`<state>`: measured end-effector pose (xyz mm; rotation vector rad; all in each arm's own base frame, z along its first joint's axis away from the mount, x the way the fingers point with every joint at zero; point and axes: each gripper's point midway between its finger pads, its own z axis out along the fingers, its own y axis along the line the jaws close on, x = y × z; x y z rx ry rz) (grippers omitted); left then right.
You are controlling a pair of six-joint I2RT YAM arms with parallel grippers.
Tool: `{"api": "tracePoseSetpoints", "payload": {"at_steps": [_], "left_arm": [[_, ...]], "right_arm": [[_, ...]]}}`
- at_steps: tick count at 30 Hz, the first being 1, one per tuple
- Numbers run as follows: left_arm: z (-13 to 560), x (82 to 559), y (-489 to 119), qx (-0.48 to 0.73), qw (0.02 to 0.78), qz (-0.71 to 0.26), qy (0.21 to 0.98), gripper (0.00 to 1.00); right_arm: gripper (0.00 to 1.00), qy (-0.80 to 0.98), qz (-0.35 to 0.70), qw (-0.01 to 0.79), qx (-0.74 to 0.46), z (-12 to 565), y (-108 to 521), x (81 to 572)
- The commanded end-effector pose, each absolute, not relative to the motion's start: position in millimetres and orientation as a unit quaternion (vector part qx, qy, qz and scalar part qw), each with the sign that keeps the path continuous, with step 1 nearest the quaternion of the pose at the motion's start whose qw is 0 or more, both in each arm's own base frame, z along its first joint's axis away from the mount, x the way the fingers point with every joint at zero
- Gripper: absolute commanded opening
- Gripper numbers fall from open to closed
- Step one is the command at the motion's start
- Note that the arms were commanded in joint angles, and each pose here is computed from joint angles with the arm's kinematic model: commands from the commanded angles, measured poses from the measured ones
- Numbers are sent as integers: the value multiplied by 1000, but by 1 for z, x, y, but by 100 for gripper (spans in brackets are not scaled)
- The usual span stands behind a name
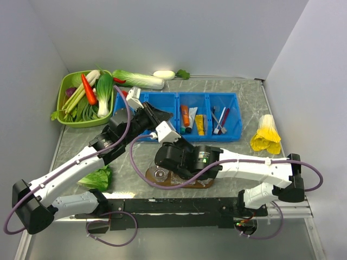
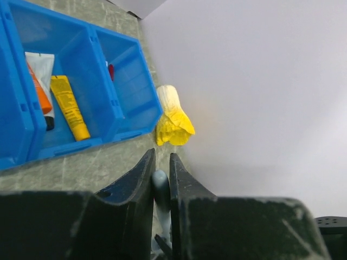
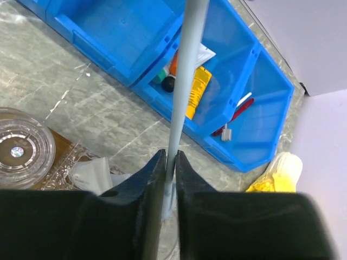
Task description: Prepare toiletry sets of a toothbrush and toothpaste on the tray
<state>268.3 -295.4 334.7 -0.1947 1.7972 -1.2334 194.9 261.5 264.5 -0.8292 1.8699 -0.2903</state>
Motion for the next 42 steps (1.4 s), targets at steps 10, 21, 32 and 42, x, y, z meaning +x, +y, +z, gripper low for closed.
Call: {"api": "tracePoseSetpoints", "payload": {"at_steps": [10,21,32,42], "left_arm": [[345,264,-279,-113,470,-537,691,1],[367,257,-263,-134,467,-577,656,1],[374,250,-262,-131,458,-595,647,1],[380,246,-260,-127,457,-602,642,1]], "right_arm": [[66,776,73,548,-303,292,265,177],[70,768,240,531,-267,294,255,166],[65,764,279,523,-253,290,262,167],[39,760,294,520,-255,289,266,169]]}}
